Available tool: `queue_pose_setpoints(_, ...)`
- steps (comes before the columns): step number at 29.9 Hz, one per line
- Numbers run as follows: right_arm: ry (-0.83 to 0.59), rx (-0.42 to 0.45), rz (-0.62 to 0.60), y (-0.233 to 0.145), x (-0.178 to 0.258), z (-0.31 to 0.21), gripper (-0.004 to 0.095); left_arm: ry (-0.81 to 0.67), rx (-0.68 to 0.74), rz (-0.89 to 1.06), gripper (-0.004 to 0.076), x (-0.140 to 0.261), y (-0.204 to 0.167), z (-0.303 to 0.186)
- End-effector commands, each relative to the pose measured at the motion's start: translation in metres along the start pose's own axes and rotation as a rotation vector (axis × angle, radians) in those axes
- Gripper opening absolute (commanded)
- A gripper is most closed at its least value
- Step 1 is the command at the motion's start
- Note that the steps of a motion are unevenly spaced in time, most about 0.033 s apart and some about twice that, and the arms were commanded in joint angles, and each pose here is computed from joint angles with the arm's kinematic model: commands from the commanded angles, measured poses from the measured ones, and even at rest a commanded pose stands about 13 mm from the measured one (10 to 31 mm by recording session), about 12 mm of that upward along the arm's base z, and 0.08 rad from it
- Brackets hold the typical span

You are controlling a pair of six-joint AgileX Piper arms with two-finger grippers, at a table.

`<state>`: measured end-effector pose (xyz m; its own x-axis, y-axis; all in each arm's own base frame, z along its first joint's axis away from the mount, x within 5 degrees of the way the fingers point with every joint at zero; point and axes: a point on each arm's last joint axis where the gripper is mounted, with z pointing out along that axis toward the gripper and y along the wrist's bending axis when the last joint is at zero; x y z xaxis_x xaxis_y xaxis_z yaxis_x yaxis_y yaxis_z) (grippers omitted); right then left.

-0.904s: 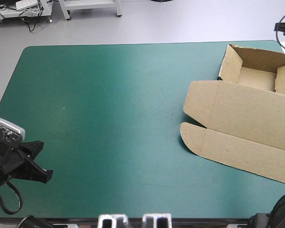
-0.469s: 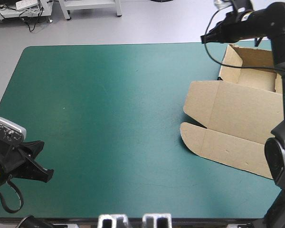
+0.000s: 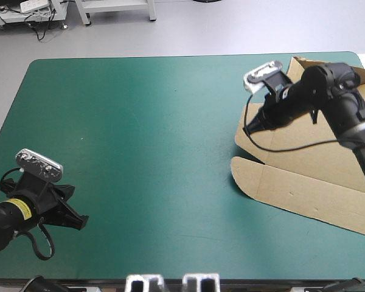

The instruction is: Fold the box

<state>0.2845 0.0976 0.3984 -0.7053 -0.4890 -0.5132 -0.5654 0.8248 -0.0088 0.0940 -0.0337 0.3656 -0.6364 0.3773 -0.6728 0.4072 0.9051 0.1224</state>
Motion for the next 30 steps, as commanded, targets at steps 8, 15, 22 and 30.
queue_pose_setpoints(8,-0.057,0.039,-0.001,0.033,0.110,-0.022,-0.0024,0.014,0.042,-0.011,-0.0010,-0.024,-0.005,0.028)
queue_pose_setpoints(15,-0.124,0.060,0.018,0.050,0.168,-0.028,-0.0024,0.085,0.060,-0.005,-0.0010,-0.022,-0.007,0.039)
queue_pose_setpoints(22,-0.166,0.073,0.030,0.060,0.202,-0.030,-0.0024,0.119,0.119,-0.038,-0.0010,-0.016,-0.014,0.046)
queue_pose_setpoints(30,-0.195,0.084,0.023,0.062,0.207,-0.036,-0.0024,0.187,0.146,-0.049,-0.0010,-0.003,-0.018,0.054)
